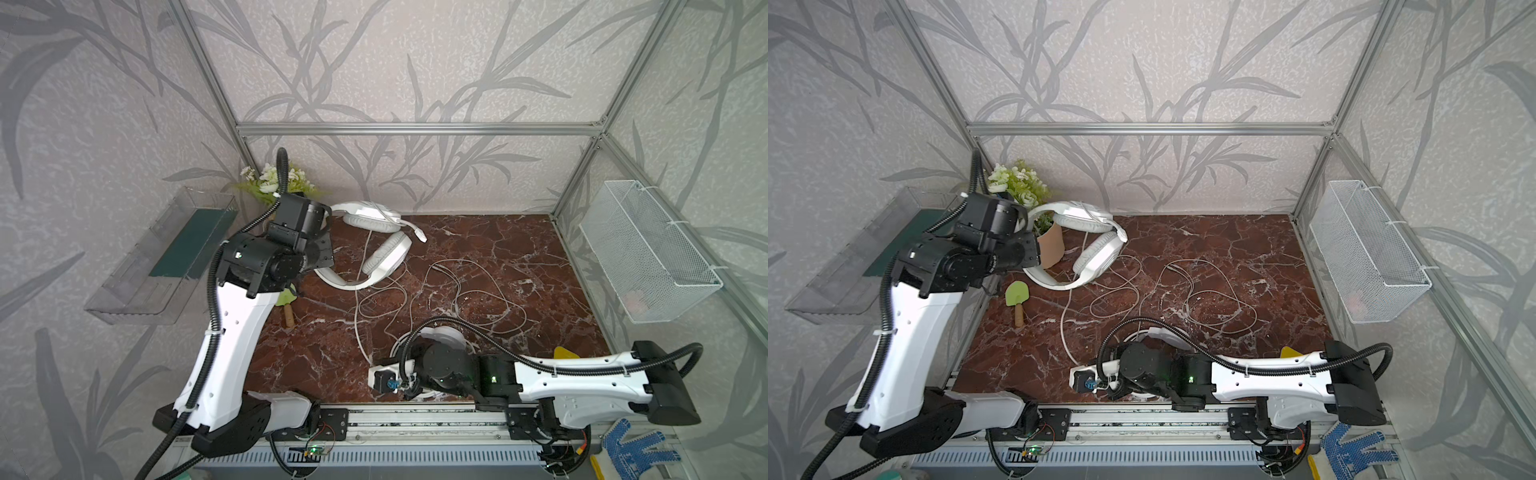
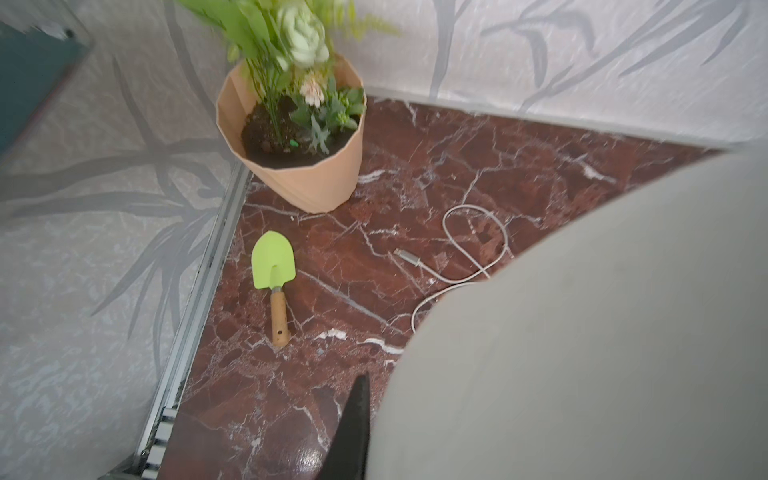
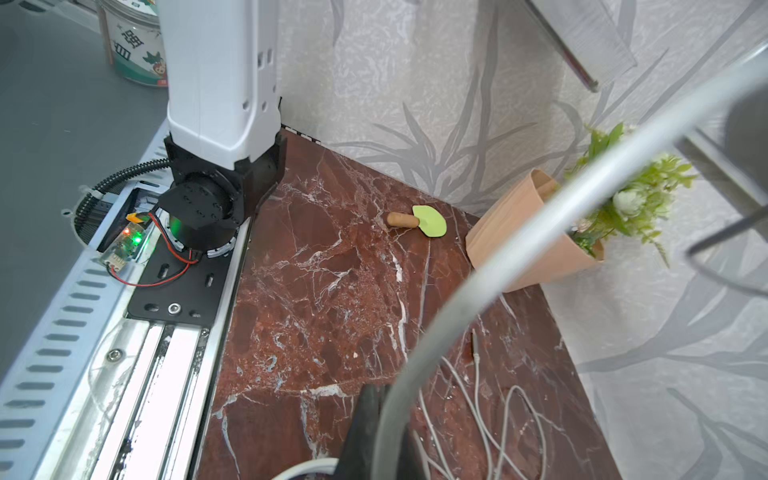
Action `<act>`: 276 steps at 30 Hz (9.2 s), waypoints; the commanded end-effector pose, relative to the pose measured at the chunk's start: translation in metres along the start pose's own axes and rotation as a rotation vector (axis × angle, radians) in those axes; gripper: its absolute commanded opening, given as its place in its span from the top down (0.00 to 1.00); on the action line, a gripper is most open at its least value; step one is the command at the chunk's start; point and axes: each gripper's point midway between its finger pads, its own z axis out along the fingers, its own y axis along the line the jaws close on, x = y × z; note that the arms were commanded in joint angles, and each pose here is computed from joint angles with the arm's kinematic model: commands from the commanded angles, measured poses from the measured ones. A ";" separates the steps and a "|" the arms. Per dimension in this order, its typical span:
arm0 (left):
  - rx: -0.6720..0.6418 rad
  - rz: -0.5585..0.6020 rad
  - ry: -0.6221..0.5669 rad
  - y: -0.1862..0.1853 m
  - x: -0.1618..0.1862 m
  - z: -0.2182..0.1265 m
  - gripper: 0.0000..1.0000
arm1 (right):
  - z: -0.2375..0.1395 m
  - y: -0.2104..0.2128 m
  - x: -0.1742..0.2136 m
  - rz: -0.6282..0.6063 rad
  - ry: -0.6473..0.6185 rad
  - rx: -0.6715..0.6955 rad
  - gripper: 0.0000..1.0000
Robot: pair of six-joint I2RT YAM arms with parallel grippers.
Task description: Wrap the headphones
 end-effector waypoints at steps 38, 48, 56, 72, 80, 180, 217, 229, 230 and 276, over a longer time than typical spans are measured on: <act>0.110 0.272 0.188 -0.024 0.131 0.081 1.00 | -0.083 -0.136 -0.012 -0.078 0.147 0.173 1.00; 0.285 0.286 0.175 -0.049 0.138 0.062 1.00 | -0.051 -0.172 -0.016 -0.001 0.103 0.159 1.00; 0.378 0.270 0.179 -0.062 0.140 0.051 1.00 | -0.030 -0.221 0.003 0.102 0.106 0.175 1.00; 0.496 0.126 0.186 -0.084 0.133 0.039 1.00 | 0.011 -0.248 0.029 0.237 0.113 0.121 1.00; 0.569 0.005 0.251 -0.107 0.136 0.041 1.00 | 0.037 -0.274 0.047 0.337 0.165 0.226 1.00; 0.305 -0.157 0.248 -0.032 0.082 -0.053 1.00 | 0.089 -0.103 0.217 0.426 -0.062 0.531 0.25; 0.111 -0.152 0.044 0.009 0.042 -0.062 1.00 | 0.092 -0.046 0.138 0.169 -0.012 0.337 1.00; 0.009 -0.254 0.046 0.037 0.020 -0.022 1.00 | 0.040 -0.005 0.083 0.096 -0.055 0.272 1.00; -0.016 -0.253 0.035 0.041 0.017 -0.021 1.00 | 0.035 -0.007 0.081 0.098 -0.056 0.278 1.00; -0.072 -0.121 0.473 0.023 0.174 0.120 1.00 | -0.030 -0.163 0.001 -0.006 0.001 0.585 1.00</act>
